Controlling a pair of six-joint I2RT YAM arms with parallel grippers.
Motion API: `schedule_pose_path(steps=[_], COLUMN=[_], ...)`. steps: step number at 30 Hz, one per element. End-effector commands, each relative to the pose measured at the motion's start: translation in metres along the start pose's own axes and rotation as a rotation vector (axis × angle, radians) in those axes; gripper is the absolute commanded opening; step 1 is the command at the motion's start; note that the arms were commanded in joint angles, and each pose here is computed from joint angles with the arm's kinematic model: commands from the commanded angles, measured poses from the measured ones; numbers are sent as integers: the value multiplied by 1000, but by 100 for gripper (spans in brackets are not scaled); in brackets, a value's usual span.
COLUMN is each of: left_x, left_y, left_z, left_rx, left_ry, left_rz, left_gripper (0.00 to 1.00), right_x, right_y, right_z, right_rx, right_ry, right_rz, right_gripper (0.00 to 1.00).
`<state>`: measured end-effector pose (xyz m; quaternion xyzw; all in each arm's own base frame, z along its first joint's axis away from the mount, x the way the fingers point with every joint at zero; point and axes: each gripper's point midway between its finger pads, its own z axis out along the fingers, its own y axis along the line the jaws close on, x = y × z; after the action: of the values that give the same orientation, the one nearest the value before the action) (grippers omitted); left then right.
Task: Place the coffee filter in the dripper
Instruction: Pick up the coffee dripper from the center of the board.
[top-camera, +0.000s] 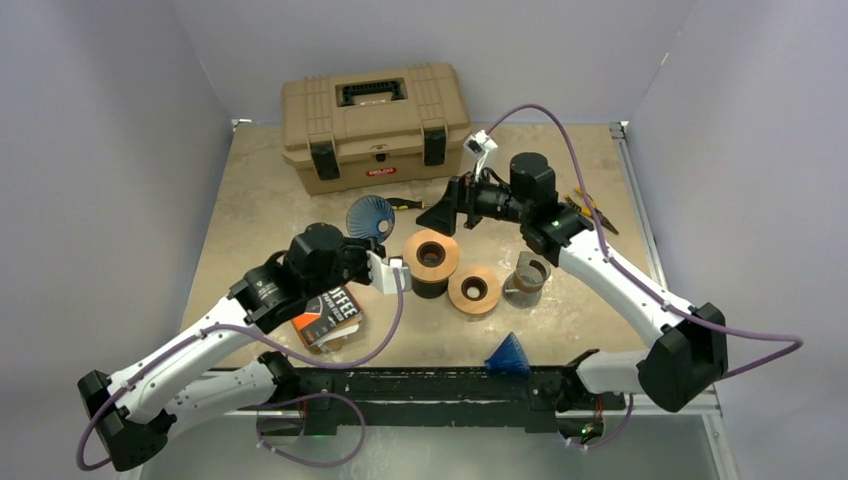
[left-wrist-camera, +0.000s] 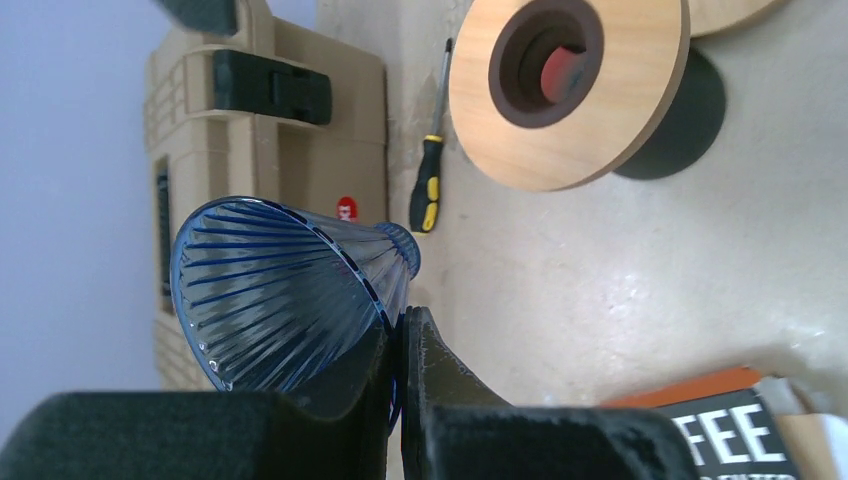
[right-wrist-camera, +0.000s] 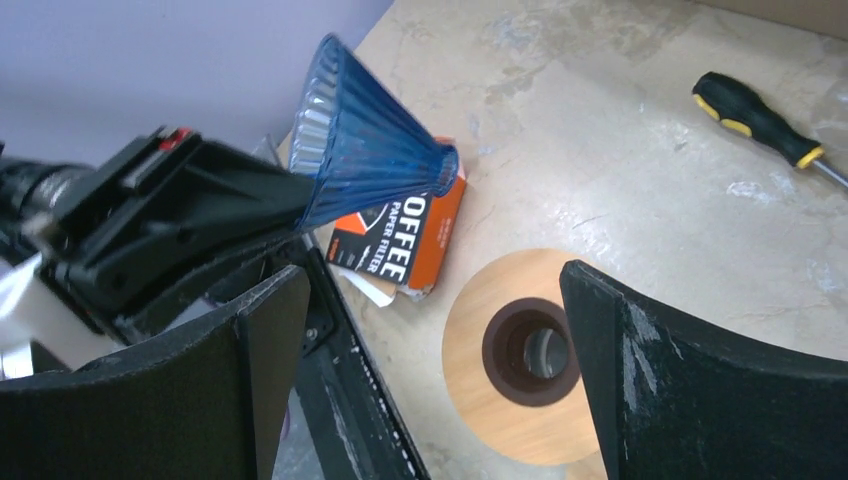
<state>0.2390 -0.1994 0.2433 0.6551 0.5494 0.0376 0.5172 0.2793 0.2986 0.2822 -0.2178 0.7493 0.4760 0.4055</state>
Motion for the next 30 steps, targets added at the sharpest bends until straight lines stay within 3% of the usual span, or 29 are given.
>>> schedule_pose_path(steps=[1,10,21,30], left_x=[-6,5,11,10], left_y=[27,12,-7,-11], left_z=[-12,-4,12,11], left_rx=[-143,-47,34,28], left_ry=[1,73,133,126], left_rz=[271,514,596,597], left_gripper=[0,0,0,0], right_x=[-39,-31,0,16], right_y=[13,26,14,13], right_z=[8,40,77,89], right_rx=[46,192,446,445], right_ry=[-114,-81,6,58], right_rz=[-50,-147,-300,-328], right_gripper=[99,96,91,63])
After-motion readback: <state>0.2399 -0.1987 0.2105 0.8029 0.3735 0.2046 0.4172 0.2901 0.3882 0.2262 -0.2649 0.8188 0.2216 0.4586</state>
